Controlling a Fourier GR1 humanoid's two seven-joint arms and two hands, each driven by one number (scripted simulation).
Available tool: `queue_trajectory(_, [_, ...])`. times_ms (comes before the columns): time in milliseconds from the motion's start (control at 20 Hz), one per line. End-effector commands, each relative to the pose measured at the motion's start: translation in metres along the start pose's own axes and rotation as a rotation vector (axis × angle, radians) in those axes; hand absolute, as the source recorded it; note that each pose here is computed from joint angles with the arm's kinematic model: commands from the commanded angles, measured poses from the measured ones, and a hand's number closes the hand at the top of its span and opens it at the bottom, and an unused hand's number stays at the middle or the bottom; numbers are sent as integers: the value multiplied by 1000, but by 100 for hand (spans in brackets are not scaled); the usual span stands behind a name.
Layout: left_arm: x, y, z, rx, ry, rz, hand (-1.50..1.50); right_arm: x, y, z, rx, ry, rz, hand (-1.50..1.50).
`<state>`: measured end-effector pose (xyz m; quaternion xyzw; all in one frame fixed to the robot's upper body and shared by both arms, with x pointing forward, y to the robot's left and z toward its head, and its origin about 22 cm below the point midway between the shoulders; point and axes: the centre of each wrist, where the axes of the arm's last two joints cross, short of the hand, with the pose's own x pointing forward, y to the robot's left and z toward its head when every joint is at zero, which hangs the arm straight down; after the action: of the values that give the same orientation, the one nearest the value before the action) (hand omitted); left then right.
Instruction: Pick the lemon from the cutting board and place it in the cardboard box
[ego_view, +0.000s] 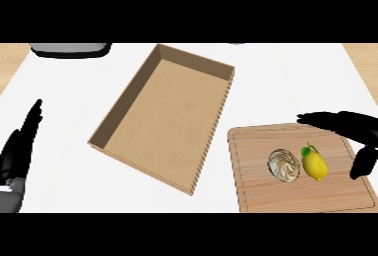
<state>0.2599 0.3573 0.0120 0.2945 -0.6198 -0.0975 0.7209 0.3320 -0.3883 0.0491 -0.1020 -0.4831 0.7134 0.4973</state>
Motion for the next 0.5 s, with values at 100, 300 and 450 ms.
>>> queue_trajectory(100, [6, -9, 2, -3, -4, 9, 0, -3, 16, 2, 29, 7, 13, -150])
queue_trajectory(300, [8, -6, -2, 18, 0, 8, 0, 10, 8, 4, 32, -15, 2, -150])
queue_trajectory(450, [-3, 17, -18, 2, 16, 2, 0, 11, 34, -18, 33, -40, -8, -150])
